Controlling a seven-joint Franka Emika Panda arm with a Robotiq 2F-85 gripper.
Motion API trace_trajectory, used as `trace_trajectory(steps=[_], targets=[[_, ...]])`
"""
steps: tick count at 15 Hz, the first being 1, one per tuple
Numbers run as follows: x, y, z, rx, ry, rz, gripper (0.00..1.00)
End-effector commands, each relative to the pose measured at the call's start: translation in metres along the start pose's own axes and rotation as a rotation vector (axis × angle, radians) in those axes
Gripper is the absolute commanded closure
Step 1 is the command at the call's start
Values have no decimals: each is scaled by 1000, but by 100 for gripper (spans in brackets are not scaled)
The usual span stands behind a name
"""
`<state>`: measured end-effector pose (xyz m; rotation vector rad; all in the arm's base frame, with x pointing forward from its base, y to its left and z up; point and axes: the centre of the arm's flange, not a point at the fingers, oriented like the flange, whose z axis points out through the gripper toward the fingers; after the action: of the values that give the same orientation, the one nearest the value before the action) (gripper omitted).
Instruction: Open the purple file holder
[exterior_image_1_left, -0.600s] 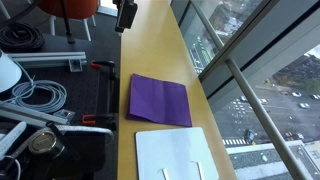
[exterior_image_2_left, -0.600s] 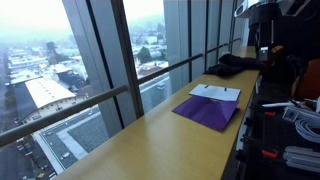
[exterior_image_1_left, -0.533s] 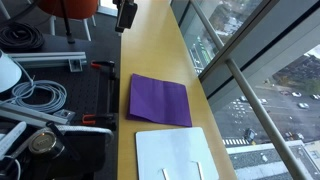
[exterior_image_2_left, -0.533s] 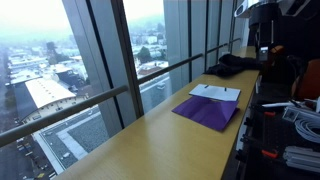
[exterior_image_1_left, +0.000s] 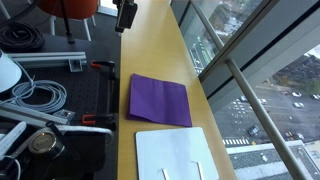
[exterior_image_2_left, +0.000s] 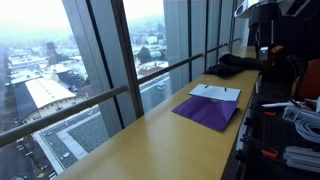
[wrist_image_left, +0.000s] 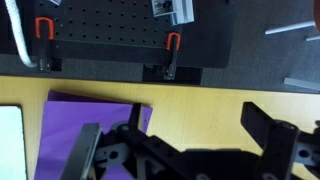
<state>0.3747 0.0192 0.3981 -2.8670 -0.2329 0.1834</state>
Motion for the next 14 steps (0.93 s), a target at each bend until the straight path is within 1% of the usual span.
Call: trace_trajectory(steps=[1, 3, 8, 11, 14], targets=[[4, 4, 2, -1, 3, -1, 0], [10, 12, 4, -4, 17, -8, 0], [34, 42, 13, 5, 91, -15, 0], [50, 67, 28, 14, 115, 2, 0], [65, 93, 47, 6, 129, 33, 0]])
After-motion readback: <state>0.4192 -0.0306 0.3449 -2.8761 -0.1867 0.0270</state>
